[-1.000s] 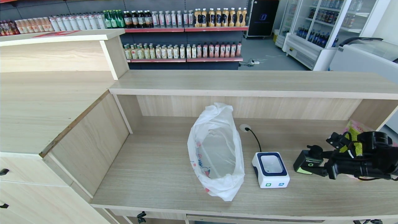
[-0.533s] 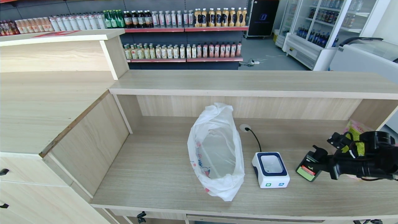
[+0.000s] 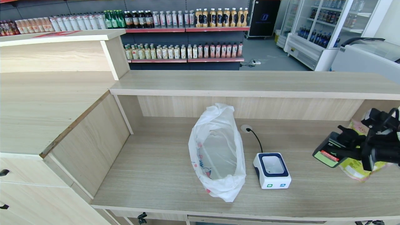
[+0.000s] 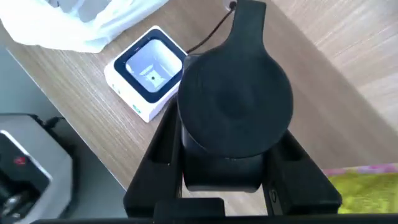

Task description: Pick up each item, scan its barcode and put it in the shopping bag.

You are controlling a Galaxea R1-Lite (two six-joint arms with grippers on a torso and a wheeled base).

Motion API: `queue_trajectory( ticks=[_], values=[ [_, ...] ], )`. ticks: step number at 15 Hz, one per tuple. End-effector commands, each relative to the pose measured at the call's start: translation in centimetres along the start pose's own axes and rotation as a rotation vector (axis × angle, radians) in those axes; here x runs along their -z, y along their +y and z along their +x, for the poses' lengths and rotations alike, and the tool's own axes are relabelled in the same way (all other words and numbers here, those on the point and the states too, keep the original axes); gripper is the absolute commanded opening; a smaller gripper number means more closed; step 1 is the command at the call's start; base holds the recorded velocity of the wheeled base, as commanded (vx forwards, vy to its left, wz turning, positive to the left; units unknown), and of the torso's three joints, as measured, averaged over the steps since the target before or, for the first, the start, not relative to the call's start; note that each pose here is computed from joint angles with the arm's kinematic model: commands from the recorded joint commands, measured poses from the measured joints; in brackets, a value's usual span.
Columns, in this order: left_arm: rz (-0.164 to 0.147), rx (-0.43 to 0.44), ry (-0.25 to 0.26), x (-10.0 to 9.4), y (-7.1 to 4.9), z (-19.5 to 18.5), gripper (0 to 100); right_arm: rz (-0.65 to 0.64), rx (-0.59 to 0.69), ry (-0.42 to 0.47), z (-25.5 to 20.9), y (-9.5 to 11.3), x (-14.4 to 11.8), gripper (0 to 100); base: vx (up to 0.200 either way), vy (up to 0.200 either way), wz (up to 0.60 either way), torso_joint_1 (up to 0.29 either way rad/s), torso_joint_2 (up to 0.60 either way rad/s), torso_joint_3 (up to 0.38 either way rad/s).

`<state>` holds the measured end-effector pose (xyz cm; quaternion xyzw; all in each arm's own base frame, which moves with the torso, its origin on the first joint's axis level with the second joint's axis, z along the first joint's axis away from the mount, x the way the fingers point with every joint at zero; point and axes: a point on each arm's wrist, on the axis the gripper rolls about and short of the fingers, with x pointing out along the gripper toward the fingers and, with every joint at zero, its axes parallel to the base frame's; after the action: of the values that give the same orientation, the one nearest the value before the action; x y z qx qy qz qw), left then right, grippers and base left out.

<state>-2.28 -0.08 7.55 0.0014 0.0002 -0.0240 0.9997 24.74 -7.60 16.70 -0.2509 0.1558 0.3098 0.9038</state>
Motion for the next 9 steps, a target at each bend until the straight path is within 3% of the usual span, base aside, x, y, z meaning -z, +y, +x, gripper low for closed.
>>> queue_trajectory(
  ticks=[1,2,3,4,6,7,9],
  values=[
    [0.000,0.001,0.001,0.0,0.0,0.0,100,-0.466,0.093,-0.070,-7.7,6.1,-6.3,0,0.000,0.000,0.00,0.000,0.00,0.000],
    [0.000,0.001,0.001,0.0,0.0,0.0,100,-0.583,0.077,-0.108,-8.5,7.1,-6.8,0,0.000,0.000,0.00,0.000,0.00,0.000],
    [0.000,-0.001,0.001,0.0,0.0,0.0,100,-0.583,0.077,-0.108,-8.5,7.1,-6.8,0,0.000,0.000,0.00,0.000,0.00,0.000],
    [0.000,-0.001,0.001,0.0,0.0,0.0,100,-0.843,0.051,-0.175,-9.2,8.4,-7.7,0,0.000,0.000,0.00,0.000,0.00,0.000],
    [0.000,0.001,0.001,0.0,0.0,0.0,100,-1.163,0.112,-0.204,-10.0,8.6,-9.4,0,0.000,0.000,0.00,0.000,0.00,0.000],
    [0.000,-0.001,0.001,0.0,0.0,0.0,100,-1.305,0.155,-0.177,-10.3,8.3,-10.0,0,0.000,0.000,0.00,0.000,0.00,0.000],
    [0.000,-0.001,0.001,0.0,0.0,0.0,100,-1.445,0.176,-0.123,-10.2,8.3,-10.0,0,0.000,0.000,0.00,0.000,0.00,0.000]
  ],
)
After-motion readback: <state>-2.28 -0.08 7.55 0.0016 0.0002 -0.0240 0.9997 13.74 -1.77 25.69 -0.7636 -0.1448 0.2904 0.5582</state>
